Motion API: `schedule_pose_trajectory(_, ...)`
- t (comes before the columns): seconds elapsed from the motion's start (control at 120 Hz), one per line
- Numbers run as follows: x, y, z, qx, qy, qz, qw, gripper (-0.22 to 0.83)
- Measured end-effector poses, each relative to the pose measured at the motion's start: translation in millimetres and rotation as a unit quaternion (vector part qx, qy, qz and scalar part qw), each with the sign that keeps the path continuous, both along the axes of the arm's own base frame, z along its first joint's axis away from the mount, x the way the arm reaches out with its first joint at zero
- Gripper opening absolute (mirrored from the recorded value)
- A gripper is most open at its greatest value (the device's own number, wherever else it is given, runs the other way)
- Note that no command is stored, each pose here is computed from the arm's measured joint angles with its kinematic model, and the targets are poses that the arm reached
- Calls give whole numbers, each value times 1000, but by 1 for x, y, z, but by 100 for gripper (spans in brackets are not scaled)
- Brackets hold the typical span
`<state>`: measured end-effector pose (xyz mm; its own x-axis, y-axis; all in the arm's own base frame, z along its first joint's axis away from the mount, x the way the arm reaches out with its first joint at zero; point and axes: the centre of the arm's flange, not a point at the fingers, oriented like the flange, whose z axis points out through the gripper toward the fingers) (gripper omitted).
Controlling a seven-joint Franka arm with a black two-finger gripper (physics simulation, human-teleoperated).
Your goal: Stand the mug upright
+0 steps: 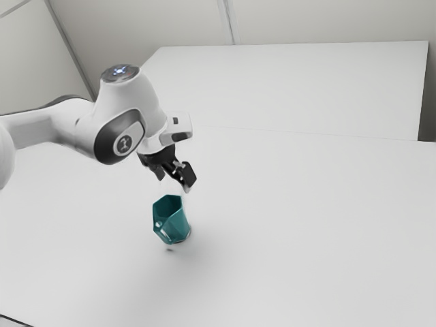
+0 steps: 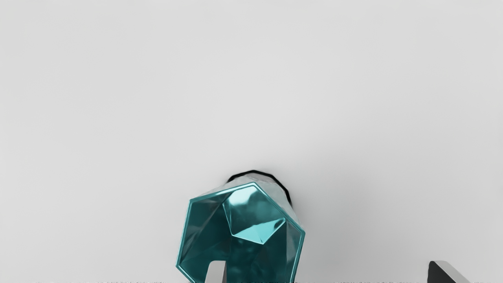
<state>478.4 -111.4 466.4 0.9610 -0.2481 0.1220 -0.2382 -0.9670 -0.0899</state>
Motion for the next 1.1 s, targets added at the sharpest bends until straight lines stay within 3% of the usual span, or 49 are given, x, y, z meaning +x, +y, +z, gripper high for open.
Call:
schedule_pose_trajectory(0.342,39,13,36,-25,84,31,996,60)
schedule_pose_trajectory(0.792,67,31,107,-31,97,49,994,60)
schedule_pose_trajectory(1.1,65,40,158,-31,91,57,994,60)
